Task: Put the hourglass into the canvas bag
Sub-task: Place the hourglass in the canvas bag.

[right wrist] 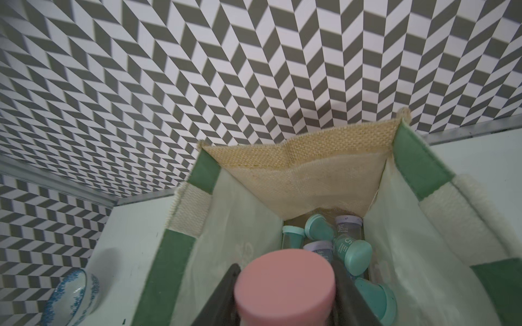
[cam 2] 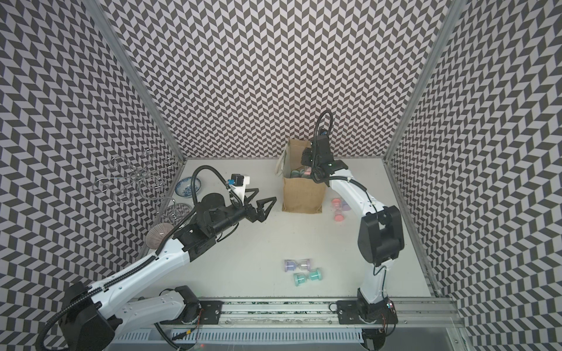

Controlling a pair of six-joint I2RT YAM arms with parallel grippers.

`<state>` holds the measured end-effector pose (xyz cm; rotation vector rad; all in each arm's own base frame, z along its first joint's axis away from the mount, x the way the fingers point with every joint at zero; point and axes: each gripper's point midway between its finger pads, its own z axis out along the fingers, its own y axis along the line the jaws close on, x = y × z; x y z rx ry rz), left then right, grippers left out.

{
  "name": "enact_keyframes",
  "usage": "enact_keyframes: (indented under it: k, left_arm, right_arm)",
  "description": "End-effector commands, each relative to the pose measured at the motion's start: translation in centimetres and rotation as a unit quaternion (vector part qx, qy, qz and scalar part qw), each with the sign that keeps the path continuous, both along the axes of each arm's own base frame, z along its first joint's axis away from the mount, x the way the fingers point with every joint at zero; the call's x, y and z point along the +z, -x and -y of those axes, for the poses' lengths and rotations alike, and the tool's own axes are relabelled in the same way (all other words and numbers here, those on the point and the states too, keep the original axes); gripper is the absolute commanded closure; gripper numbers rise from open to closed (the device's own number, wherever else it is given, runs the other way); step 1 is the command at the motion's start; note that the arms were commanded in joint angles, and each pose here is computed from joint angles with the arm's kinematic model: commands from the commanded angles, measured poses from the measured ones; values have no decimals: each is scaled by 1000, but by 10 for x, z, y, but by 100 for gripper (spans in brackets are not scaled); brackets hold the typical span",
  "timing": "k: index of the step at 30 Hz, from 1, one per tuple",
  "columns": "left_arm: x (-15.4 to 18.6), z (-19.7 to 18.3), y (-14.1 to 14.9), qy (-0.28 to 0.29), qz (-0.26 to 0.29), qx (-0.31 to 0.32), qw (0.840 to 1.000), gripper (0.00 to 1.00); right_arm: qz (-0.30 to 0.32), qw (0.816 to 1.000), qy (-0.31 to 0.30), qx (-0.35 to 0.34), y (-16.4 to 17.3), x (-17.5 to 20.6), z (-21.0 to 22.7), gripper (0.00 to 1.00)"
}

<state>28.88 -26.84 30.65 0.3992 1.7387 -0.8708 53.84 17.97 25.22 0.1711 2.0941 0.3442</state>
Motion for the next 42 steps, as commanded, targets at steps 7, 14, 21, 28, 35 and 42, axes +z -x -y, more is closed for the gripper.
enact_keyframes:
  k: [7,14,21,28,35,42]
  left_arm:
    - [18,-2,-5,23,16,3,1000,1]
    - [16,-4,-5,25,14,6,1000,1]
    - [14,-4,-4,29,11,6,1000,1]
    - [15,-5,-4,32,12,8,999,1]
    - [14,-6,-4,33,10,9,999,1]
    - [16,-9,-1,35,13,12,999,1]
  right_arm:
    - [-21,999,29,4,-25,-47,-5,70]
    - [-59,997,44,7,-24,-85,-5,67]
    - [-61,997,47,6,-22,-86,-4,55]
    - [-46,998,44,7,-18,-67,-2,42]
    - [-19,999,27,22,-9,-30,-5,35]
    - [27,997,-12,64,13,22,-15,27]
